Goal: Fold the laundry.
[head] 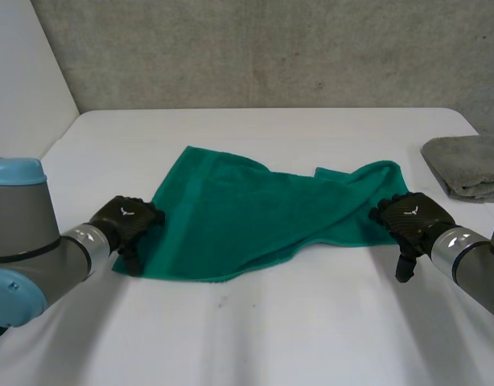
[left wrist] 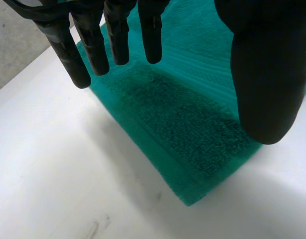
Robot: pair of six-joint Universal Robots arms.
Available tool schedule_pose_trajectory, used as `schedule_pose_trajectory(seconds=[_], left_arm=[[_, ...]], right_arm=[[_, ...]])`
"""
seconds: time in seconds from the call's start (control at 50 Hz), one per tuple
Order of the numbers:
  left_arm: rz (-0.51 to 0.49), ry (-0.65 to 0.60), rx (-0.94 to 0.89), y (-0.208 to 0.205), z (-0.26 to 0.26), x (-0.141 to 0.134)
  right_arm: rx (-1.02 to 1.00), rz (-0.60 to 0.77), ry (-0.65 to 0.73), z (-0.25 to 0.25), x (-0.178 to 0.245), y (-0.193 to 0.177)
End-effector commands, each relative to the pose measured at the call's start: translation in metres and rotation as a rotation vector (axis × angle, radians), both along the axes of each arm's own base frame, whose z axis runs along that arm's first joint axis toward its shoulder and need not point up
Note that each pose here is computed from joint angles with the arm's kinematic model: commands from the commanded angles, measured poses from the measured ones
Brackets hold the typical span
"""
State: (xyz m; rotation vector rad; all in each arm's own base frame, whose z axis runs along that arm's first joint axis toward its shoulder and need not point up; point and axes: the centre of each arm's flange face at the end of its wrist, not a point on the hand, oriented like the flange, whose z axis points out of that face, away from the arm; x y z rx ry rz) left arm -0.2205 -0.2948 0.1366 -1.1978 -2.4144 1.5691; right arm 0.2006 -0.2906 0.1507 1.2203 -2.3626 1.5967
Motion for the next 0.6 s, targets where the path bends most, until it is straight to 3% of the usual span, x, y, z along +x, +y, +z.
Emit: schedule_pose_trajectory(seconds=[0.02,0.6], left_arm=[[-0.023,0.012,0.016,0.0,-0.005,0.0],[-0.016,0.007,0.0,-0.013,-0.015,-0.002]], right_arm=[[0.007,0.001,0.0,-0.002,0.0,0.002],[0.012,0.005,0.003,-0.003,0.001,0.004]])
